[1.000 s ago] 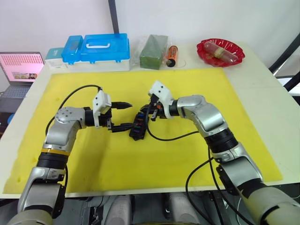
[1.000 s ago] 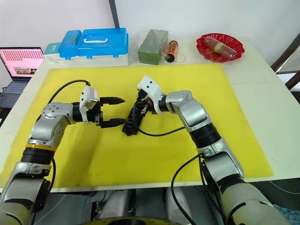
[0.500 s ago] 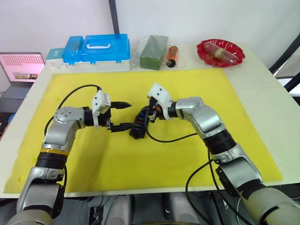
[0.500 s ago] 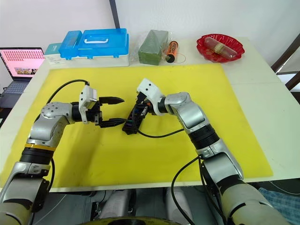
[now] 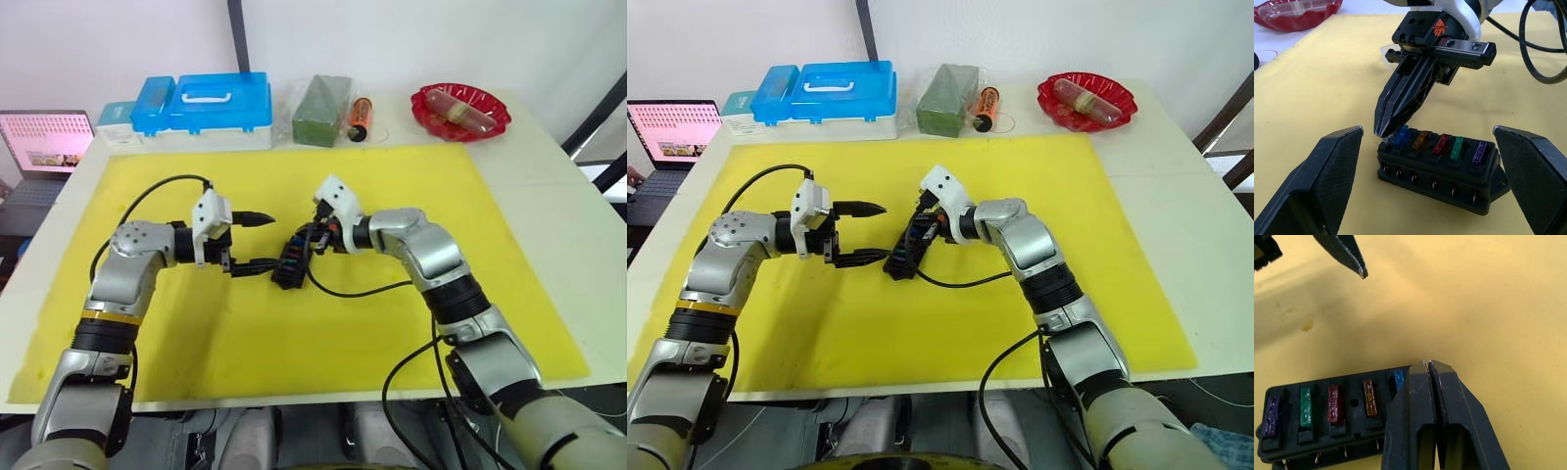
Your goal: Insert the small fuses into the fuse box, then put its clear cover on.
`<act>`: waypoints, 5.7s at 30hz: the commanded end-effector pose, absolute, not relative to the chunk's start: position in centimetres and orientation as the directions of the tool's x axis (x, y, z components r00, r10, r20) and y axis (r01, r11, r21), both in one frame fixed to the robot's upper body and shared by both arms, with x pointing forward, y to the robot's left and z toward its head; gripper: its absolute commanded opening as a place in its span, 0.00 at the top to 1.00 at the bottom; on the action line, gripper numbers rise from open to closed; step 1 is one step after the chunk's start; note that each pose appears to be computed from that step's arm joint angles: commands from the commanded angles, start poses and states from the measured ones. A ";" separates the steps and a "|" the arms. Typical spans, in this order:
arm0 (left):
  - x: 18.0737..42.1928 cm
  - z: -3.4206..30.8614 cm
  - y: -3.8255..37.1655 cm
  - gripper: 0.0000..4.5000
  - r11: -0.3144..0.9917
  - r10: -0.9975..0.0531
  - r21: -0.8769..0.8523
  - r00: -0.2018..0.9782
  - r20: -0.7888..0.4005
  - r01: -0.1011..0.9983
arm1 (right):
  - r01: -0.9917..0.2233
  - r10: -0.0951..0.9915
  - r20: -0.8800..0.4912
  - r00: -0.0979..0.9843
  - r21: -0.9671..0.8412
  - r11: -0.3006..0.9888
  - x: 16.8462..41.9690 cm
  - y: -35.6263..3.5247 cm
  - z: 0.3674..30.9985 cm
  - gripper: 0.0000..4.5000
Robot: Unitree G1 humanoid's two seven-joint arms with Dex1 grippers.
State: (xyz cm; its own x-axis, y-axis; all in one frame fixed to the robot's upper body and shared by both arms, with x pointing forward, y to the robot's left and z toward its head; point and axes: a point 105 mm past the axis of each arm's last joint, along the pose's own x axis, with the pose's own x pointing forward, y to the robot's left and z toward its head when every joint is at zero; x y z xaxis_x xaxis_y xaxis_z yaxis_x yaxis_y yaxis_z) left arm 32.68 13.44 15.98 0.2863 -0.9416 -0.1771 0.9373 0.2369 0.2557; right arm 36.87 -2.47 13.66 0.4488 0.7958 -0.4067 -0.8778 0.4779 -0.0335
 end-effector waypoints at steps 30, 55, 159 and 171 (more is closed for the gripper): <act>32.5 19.7 32.2 0.00 0.753 -0.556 0.365 0.826 -0.093 0.548 | -0.451 0.416 -0.176 0.892 -0.393 0.801 31.6 -29.3 20.9 0.01; 27.6 25.2 12.4 0.00 0.137 -0.975 0.468 0.203 -0.093 0.873 | -0.634 0.599 -0.210 0.773 -0.294 0.715 32.9 -22.4 18.6 0.01; 31.2 9.4 9.6 0.00 0.772 -0.604 0.186 0.793 -0.083 0.608 | -0.533 0.512 -0.153 0.845 -0.292 0.794 34.0 -20.9 16.6 0.58; 32.6 9.1 8.7 0.21 0.771 -0.585 0.223 0.802 -0.122 0.597 | -0.532 0.513 -0.146 0.846 -0.296 0.793 34.1 -20.7 16.7 0.58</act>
